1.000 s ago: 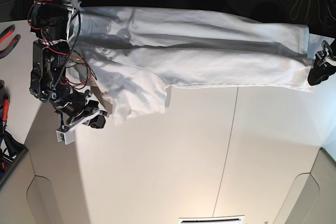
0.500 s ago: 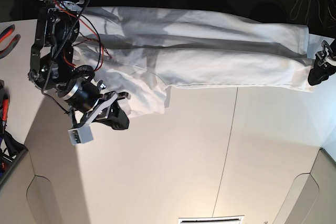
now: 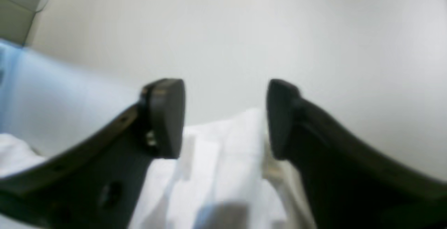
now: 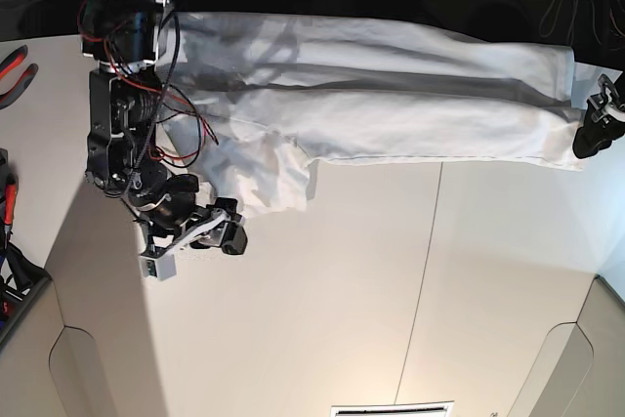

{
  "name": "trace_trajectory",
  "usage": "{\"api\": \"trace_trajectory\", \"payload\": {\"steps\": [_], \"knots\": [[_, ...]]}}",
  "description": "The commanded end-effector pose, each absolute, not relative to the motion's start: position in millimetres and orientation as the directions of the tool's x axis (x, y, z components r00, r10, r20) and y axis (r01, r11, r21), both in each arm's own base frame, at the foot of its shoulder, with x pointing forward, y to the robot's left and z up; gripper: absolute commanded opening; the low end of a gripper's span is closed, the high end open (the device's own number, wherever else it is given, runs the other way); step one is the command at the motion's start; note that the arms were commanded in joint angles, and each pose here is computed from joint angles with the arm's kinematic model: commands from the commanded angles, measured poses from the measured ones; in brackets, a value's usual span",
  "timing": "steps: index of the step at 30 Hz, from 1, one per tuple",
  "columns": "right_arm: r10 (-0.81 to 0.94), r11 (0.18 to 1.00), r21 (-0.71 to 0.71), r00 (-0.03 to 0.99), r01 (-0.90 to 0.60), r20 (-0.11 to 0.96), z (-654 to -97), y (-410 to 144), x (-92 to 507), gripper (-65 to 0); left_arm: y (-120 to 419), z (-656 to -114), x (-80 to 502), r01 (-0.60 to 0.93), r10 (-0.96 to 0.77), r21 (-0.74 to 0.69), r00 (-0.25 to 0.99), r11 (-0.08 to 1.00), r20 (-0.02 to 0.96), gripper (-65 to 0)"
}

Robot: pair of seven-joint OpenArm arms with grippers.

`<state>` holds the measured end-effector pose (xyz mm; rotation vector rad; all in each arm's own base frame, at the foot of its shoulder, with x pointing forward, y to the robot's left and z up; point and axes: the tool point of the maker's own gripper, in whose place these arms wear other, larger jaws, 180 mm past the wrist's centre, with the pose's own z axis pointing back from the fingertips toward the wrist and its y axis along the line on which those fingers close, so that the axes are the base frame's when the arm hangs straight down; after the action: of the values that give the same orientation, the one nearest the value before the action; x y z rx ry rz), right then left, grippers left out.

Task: Layout the t-shirt on the table in an organized manner, then fold the t-shirt properly
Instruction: 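Grasp the loose sleeve with the right gripper and fold it inward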

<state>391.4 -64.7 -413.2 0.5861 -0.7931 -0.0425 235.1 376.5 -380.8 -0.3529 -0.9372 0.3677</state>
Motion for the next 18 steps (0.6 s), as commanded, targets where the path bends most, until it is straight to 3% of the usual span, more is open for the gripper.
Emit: {"api": "trace_trajectory", "payload": {"steps": [1, 2, 5, 10, 18], "knots": [[-0.251, 0.818, 0.531, 0.695, -0.219, 0.673, -399, -59, 403, -52.9, 384, -362, 244, -0.124, 0.436, -0.436, 0.499, 0.891, 0.749, -33.2], [-0.248, 0.8, 0.555, 0.718, -0.227, 0.65, -401, -53, 399, -65.0, 384, -362, 244, -0.124, 0.436, -0.436, 0.499, 0.891, 0.749, -33.2], [-0.269, 0.758, 0.606, 0.732, -0.24, 0.626, -391, -43, 394, -65.0, 384, -362, 244, -0.124, 0.435, -0.435, 0.5, 0.892, 0.749, -33.2], [-0.254, 0.712, 0.616, 0.694, -0.337, 0.674, -347, -16, 371, -65.0, 384, -362, 244, -0.124, 0.435, -0.435, 0.5, 0.892, 0.749, -33.2], [-0.153, 0.631, 0.581, 0.651, -0.515, 0.743, -305, 38, 282, -65.0, 384, -362, 244, -0.124, 0.435, -0.435, 0.5, 0.892, 0.749, -33.2]]}}
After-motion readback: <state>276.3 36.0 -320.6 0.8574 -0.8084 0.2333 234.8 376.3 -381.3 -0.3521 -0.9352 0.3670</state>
